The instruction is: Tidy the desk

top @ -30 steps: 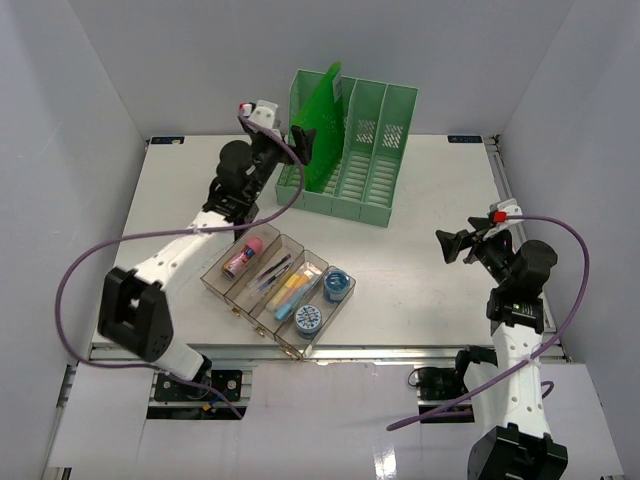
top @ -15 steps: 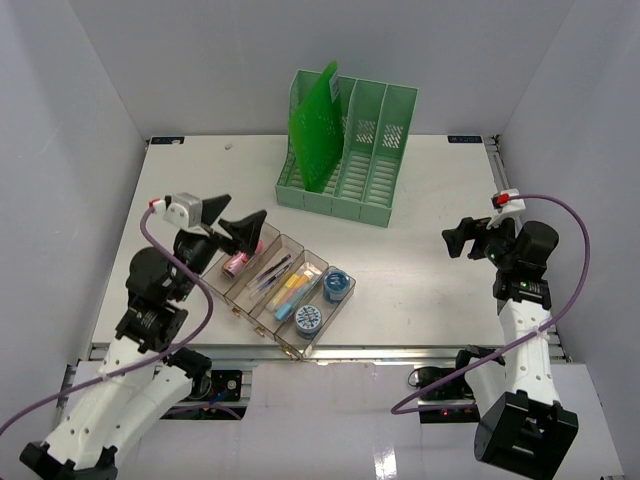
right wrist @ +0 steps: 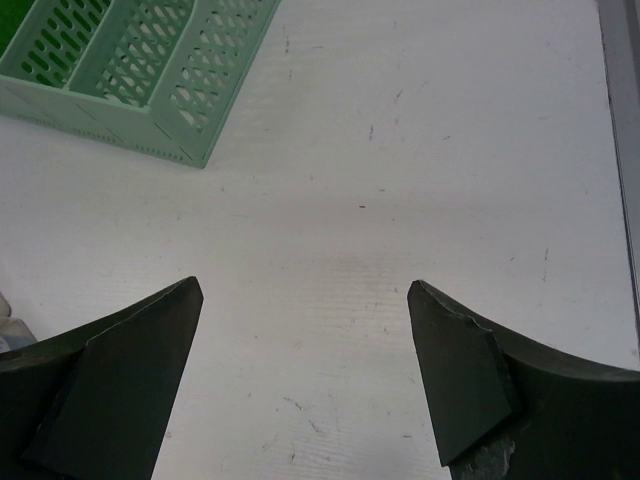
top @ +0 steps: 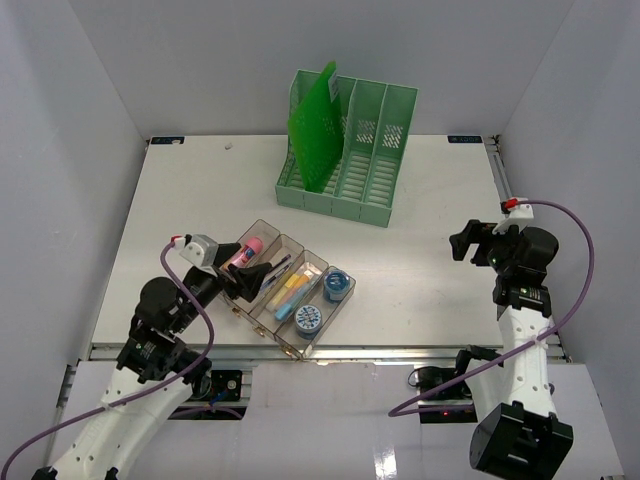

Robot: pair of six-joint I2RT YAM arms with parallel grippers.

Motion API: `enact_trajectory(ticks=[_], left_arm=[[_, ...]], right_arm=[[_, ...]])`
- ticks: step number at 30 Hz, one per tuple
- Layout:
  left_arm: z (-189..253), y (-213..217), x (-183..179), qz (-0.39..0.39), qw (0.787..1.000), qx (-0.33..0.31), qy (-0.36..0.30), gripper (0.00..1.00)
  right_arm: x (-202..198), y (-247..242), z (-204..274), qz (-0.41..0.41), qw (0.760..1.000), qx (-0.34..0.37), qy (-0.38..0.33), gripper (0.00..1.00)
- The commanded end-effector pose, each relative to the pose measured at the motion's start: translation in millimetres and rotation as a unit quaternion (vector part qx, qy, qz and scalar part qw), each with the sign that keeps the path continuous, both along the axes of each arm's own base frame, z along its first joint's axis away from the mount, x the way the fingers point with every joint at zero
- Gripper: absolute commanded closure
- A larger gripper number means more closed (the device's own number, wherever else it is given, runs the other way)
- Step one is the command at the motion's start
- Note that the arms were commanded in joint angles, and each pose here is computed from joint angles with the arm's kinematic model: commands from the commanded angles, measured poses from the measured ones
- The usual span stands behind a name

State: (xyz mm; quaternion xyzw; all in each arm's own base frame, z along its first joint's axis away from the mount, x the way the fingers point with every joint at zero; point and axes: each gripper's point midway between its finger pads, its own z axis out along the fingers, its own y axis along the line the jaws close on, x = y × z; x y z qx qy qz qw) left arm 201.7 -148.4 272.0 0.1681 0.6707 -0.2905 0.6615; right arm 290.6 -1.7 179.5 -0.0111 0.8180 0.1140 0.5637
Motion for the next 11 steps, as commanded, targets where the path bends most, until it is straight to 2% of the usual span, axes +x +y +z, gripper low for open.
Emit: enact_trajectory(ticks=[1, 11], left_arm=[[-1.1, -2.0, -3.8, -0.012, 1.0, 0.01, 0.0, 0.02], [-4.4, -2.8, -2.8, -0.013, 1.0, 0.014, 0.007, 0.02]], right_arm=[[4.2, -12.5, 3.4, -0.042, 0.999, 0.011, 0.006, 0.1], [2.3, -12.5, 11.9, -0.041, 0.999, 0.009, -0.011, 0.1]])
